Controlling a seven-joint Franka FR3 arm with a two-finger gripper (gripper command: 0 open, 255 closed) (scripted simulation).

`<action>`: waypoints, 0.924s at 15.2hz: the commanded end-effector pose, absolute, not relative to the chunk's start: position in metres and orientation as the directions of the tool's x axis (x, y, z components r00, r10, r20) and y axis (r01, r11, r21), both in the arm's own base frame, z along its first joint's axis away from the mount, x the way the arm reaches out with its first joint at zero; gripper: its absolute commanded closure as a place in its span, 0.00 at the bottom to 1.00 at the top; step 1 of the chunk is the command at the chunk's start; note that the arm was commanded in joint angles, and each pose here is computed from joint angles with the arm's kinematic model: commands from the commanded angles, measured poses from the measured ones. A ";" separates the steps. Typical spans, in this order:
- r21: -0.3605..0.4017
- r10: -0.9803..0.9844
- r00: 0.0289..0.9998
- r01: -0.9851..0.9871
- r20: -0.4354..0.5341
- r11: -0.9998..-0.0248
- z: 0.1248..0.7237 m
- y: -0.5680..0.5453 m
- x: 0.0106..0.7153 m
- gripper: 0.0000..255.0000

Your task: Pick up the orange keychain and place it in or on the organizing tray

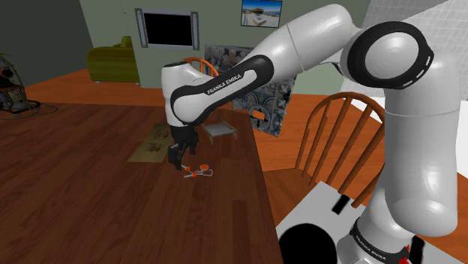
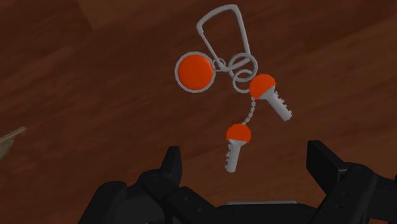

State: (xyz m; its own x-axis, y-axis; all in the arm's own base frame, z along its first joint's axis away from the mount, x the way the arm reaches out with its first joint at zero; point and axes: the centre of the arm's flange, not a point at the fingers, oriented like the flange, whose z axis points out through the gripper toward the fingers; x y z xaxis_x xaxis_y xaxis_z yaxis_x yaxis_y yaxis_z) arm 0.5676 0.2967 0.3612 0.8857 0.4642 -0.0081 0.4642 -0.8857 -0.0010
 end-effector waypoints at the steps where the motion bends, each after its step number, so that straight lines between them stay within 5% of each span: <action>1: -0.001 0.466 0.885 0.466 -0.007 -0.885 0.351 0.298 0.568 0.00; 13: -0.001 0.466 0.885 0.466 -0.007 -0.885 0.332 0.298 0.568 0.00; 14: -0.001 0.466 0.885 0.466 -0.007 -0.885 0.332 0.298 0.568 1.00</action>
